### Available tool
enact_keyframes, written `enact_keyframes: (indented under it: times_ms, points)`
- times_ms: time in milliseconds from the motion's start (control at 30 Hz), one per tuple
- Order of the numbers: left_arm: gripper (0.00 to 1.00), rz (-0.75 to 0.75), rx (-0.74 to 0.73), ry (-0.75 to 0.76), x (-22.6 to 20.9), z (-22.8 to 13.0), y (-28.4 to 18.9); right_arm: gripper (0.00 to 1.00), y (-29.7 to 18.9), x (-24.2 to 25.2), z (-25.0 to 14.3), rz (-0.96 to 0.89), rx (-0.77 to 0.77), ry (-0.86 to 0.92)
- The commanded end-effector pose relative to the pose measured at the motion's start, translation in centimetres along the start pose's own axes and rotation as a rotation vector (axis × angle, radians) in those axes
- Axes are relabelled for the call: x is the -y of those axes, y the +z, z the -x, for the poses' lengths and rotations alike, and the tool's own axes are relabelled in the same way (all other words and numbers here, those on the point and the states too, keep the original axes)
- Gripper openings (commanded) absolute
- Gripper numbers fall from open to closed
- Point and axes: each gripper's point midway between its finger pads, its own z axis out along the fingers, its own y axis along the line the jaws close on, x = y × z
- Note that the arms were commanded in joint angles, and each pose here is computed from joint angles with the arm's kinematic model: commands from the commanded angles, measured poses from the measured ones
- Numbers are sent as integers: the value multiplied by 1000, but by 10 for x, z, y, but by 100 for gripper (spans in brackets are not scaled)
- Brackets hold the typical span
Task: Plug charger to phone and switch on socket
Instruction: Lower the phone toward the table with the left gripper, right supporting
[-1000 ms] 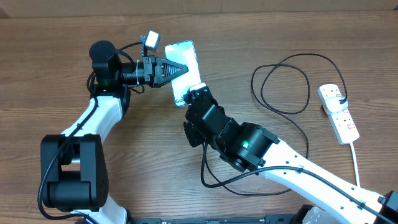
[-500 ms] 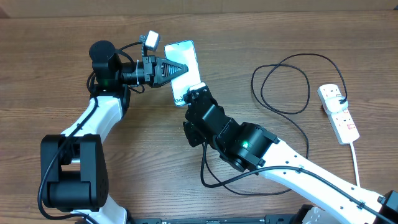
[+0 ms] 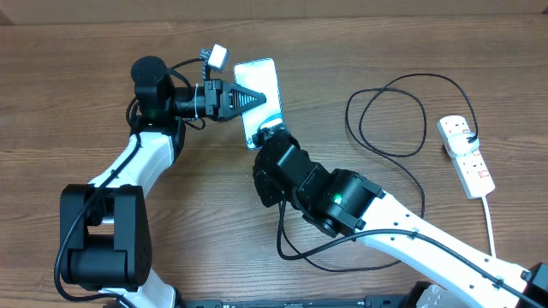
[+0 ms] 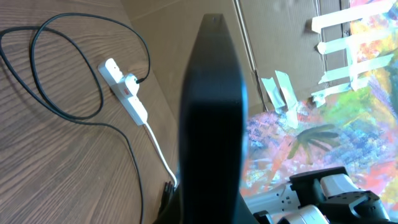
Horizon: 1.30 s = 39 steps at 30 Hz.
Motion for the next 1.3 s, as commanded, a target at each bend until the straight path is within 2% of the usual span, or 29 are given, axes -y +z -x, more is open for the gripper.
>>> enact_keyframes:
  times_ms: [0,167,267,300,533,733,1000,1133,1267]
  points:
    - [5,-24,-55,33,1,-13,7,40,-33,-6,35,32,119,18]
    - [4,-5,-14,32,-2,-6,8,62,-50,-1,31,29,112,17]
    - [4,8,12,19,-4,-2,14,93,-68,3,29,31,116,18]
    - [4,14,24,7,-5,0,16,100,-76,4,28,32,120,18]
    - [4,83,134,-82,-19,12,45,100,-129,20,13,45,144,53]
    - [4,188,207,-184,-44,8,76,100,-167,35,-4,51,158,128]
    - [4,490,342,-356,-105,-13,94,100,-183,63,-27,-39,135,247]
    - [4,575,302,-390,-120,-31,92,100,-177,65,-30,-58,120,303]
    - [4,596,177,-331,-119,-47,91,100,-167,69,-30,-98,110,365]
